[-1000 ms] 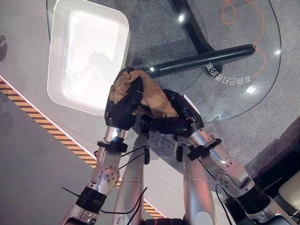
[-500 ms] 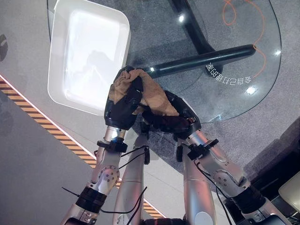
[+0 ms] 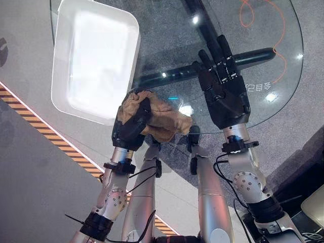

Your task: Wipe the table with a cloth and put it in the basket.

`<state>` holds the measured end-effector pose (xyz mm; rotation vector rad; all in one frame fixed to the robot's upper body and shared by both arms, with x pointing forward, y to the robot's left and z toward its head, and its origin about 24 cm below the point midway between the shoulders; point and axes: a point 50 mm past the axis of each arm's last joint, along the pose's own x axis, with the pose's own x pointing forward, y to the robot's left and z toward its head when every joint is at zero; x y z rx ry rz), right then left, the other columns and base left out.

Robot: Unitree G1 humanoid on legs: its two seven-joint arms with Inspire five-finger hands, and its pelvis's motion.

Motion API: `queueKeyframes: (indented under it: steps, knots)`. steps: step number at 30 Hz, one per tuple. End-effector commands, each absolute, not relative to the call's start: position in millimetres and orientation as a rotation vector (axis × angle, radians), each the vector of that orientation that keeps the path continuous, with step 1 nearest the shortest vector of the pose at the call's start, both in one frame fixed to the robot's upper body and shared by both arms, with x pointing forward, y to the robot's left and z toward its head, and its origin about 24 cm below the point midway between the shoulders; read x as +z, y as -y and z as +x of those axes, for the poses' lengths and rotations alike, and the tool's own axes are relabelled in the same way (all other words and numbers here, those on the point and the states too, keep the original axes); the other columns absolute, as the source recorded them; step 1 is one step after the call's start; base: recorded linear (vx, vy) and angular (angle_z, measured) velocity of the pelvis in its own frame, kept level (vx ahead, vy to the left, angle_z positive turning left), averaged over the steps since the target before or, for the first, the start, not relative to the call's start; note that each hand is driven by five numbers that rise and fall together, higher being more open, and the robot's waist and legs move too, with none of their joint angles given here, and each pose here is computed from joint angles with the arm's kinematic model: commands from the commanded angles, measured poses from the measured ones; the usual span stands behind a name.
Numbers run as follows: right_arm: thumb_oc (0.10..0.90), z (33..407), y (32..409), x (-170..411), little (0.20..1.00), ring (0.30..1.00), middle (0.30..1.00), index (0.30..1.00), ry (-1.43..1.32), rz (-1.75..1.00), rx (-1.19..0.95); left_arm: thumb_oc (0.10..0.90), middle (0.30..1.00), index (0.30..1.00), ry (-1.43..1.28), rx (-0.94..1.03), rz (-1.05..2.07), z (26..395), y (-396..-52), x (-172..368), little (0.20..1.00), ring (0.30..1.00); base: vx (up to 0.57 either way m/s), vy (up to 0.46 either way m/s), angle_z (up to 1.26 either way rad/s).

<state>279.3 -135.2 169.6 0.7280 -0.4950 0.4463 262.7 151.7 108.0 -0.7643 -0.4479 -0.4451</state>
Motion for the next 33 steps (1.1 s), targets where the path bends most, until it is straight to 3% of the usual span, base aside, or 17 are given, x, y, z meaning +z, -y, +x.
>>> queueKeyframes:
  steps: [1, 11, 18, 33]
  knots:
    - [0.8, 259.6, 136.9, 202.1, 0.9, 0.9, 0.9, 0.9, 0.691, 0.705, 0.531, 0.1, 0.3, 0.3, 0.743, -0.582, -0.686, 245.6, -154.9, 156.4, 0.2, 0.3, 0.0, 0.0, 0.0]
    - [0.8, 258.4, 135.7, 200.1, 0.9, 0.9, 0.9, 0.9, 0.681, 0.688, 0.541, 0.1, 0.3, 0.3, 0.763, -0.572, -0.685, 243.6, -157.0, 156.6, 0.2, 0.3, 0.0, 0.0, 0.0]
    - [0.8, 258.7, 129.3, 190.5, 0.9, 0.9, 0.9, 0.9, 0.581, 0.616, 0.573, 0.1, 0.3, 0.3, 0.965, -0.479, -0.589, 232.5, -181.4, 177.8, 0.2, 0.3, 0.0, 0.003, -0.01]
    - [0.8, 250.7, 100.7, 133.9, 0.9, 0.9, 0.9, 0.9, 0.211, 0.509, 0.714, 0.1, 0.3, 0.3, 1.248, -0.018, -0.341, 203.7, -228.4, 214.2, 0.2, 0.3, 0.0, 0.02, 0.0]
